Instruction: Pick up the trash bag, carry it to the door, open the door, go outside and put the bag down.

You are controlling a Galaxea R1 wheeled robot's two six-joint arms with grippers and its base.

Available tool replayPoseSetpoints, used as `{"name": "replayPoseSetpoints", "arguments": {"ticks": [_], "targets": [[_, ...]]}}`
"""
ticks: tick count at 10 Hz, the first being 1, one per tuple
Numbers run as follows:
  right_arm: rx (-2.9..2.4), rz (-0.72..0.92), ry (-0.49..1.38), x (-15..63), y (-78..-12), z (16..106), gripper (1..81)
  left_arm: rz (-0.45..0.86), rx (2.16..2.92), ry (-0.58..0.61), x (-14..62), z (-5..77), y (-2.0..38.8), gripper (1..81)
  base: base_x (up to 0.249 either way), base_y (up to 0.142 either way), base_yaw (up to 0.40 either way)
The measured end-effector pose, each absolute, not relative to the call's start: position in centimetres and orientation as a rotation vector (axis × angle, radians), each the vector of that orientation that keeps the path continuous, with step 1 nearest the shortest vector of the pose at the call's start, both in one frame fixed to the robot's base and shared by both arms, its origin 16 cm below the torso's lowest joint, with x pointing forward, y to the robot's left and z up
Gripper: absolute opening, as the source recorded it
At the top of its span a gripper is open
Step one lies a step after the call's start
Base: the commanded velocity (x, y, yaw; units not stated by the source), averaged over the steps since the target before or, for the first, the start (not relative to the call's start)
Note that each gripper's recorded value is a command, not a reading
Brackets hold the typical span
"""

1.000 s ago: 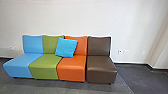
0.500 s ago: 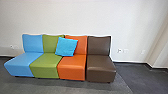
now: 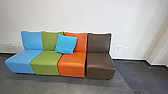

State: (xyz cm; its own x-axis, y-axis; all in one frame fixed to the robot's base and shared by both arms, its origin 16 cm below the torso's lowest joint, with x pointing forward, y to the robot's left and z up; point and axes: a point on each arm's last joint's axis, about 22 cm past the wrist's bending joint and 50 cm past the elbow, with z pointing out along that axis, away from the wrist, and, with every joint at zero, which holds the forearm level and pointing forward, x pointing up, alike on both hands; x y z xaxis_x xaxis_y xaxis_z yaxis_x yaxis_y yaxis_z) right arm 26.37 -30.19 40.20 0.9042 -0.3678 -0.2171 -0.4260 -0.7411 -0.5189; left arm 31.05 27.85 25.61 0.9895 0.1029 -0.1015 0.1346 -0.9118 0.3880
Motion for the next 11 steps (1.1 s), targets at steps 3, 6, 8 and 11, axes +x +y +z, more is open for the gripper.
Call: {"name": "replayPoseSetpoints", "arguments": {"ticks": [3, 6, 8, 11], "targets": [[-2.505, 0.154, 0.595, 24.7, -30.4, 41.1, 81.1, -0.163, 2.718, 0.179, 28.5, 27.5, 26.9, 1.0, 0.000, 0.000, 0.000], [-2.500, 0.195, 0.585, 22.9, -28.8, 42.2, 81.1, -0.202, 2.724, 0.189, 25.8, 29.1, 26.2, 1.0, 0.000, 0.000, 0.000], [-2.500, 0.191, 0.572, 21.8, -27.3, 42.4, 81.1, -0.202, 2.715, 0.160, 24.3, 30.5, 25.2, 1.0, 0.000, 0.000, 0.000], [-2.522, 0.155, 0.551, 20.5, -27.6, 44.0, 81.1, -0.138, 2.726, 0.143, 24.8, 33.2, 25.2, 1.0, 0.000, 0.000, 0.000]]}}
